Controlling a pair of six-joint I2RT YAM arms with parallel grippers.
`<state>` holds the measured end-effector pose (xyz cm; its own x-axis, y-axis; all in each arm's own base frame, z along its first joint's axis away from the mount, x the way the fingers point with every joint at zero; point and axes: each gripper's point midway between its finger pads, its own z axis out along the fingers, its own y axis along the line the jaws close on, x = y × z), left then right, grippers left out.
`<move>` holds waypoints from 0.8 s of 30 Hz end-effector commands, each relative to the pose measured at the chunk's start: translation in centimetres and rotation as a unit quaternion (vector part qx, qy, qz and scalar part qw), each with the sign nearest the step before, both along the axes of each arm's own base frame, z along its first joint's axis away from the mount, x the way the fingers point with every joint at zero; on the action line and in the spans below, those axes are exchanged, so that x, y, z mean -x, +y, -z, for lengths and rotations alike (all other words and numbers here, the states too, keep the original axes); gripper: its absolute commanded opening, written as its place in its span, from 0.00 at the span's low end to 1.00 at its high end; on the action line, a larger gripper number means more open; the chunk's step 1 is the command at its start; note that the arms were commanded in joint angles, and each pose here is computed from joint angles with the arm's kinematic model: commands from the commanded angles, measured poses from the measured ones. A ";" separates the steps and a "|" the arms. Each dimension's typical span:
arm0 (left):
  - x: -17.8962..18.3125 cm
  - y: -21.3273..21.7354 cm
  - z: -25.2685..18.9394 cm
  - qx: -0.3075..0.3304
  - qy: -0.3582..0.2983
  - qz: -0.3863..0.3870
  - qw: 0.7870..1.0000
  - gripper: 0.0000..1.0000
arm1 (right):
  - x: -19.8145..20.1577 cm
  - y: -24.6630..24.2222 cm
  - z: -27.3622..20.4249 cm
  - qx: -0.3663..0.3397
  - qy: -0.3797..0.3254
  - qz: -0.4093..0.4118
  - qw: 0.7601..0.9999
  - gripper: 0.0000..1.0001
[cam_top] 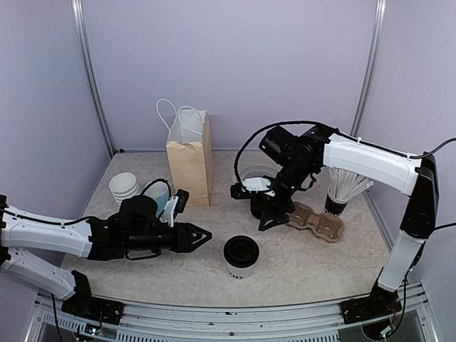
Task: Pack the takeout coffee
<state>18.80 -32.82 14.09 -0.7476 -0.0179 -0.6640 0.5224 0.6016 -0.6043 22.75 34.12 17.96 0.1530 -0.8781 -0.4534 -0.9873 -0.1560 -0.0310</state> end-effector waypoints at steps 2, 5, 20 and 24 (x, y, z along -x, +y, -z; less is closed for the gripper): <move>-1.3 -1.8 -3.6 0.039 0.004 -0.001 0.999 0.46 | 2.0 0.4 0.1 -0.101 0.098 0.073 0.987 0.74; -1.3 -3.4 -3.4 0.036 0.015 0.020 0.999 0.45 | 2.7 -0.2 1.5 -0.100 0.120 0.090 0.984 0.72; -0.2 -5.6 -0.7 0.032 0.034 0.070 0.996 0.38 | 5.1 -0.3 4.6 -0.083 0.215 0.080 0.970 0.71; -0.2 -5.8 -0.5 0.032 0.034 0.078 0.996 0.37 | 5.0 -0.1 4.9 -0.081 0.220 0.080 0.969 0.72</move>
<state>19.35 -38.01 14.54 -0.7964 0.0424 -0.6032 0.5368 0.5091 -0.6728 17.71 33.58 13.07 -0.1997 -0.7979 -0.5688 -0.9345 -0.0196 0.3555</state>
